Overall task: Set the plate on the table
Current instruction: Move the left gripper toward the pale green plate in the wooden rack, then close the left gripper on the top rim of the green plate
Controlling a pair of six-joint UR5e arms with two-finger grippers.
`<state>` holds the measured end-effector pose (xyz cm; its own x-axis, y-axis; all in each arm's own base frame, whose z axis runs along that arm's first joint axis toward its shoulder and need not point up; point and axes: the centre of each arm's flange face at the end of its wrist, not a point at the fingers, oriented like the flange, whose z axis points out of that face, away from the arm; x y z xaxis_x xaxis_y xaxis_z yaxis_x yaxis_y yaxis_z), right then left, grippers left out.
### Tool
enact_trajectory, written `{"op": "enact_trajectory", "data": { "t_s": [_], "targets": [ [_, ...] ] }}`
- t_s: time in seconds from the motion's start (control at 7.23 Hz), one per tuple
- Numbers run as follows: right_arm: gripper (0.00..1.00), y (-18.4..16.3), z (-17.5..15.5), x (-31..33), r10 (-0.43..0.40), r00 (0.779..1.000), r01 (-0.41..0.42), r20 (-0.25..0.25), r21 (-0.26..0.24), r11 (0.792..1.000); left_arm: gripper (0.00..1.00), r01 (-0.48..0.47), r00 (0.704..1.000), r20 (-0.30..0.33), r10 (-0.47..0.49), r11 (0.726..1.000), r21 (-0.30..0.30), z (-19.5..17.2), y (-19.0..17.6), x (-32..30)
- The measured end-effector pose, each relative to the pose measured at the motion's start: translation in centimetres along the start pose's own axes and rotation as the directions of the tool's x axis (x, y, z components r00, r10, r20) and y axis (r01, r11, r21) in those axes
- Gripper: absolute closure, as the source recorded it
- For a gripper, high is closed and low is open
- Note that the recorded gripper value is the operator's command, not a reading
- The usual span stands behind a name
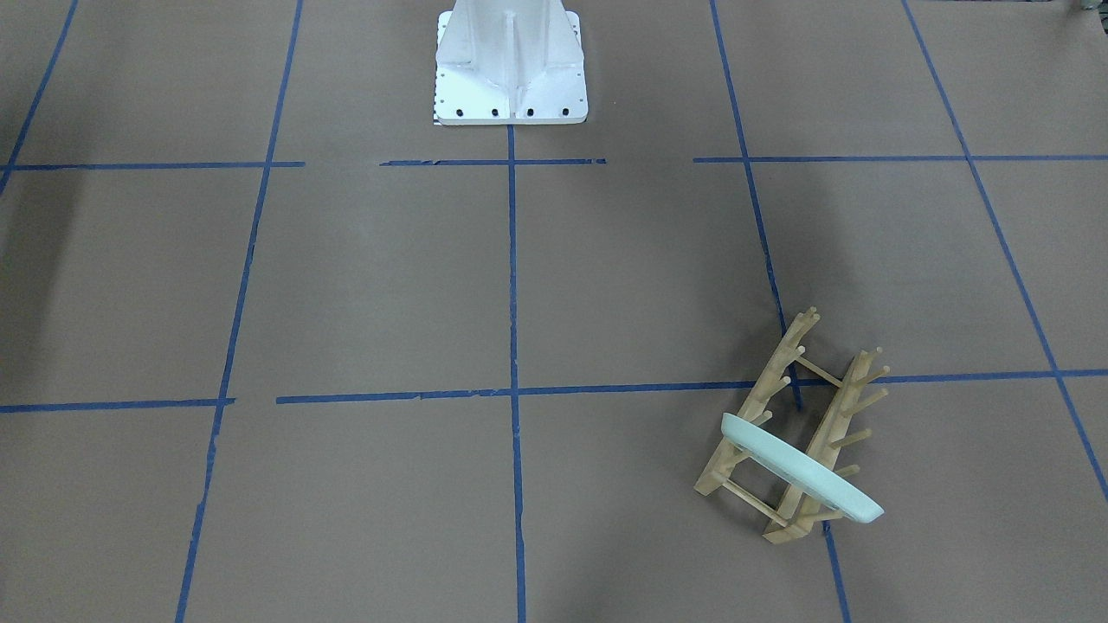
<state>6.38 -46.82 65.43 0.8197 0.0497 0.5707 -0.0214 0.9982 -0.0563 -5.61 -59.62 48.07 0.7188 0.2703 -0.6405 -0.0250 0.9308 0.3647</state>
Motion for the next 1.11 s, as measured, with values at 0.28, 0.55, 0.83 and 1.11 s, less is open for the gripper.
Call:
{"op": "enact_trajectory", "data": {
  "t_s": [0.28, 0.55, 0.83, 1.11],
  "targets": [
    [0.00, 0.0, 0.0, 0.0, -0.001, 1.000, 0.001, 0.000, 0.000, 1.000, 0.00, 0.119, 0.983, -0.157, -0.095, 0.982, 0.145, -1.2, -4.1, 6.8],
    [0.00, 0.0, 0.0, 0.0, -0.001, 1.000, 0.001, 0.000, 0.000, 1.000, 0.00, 0.311, 0.909, -0.333, -0.251, 0.940, 0.142, 2.2, -4.7, 12.9],
    [0.00, 0.0, 0.0, 0.0, -0.001, 1.000, 0.001, 0.000, 0.000, 1.000, 0.00, 0.476, 0.787, -0.473, -0.397, 0.877, 0.056, 6.2, -4.2, 19.4],
    [0.00, 0.0, 0.0, 0.0, -0.001, 1.000, 0.001, 0.000, 0.000, 1.000, 0.00, 0.649, 0.625, -0.565, -0.539, 0.760, -0.007, 9.3, -5.3, 27.0]
  ]
}}
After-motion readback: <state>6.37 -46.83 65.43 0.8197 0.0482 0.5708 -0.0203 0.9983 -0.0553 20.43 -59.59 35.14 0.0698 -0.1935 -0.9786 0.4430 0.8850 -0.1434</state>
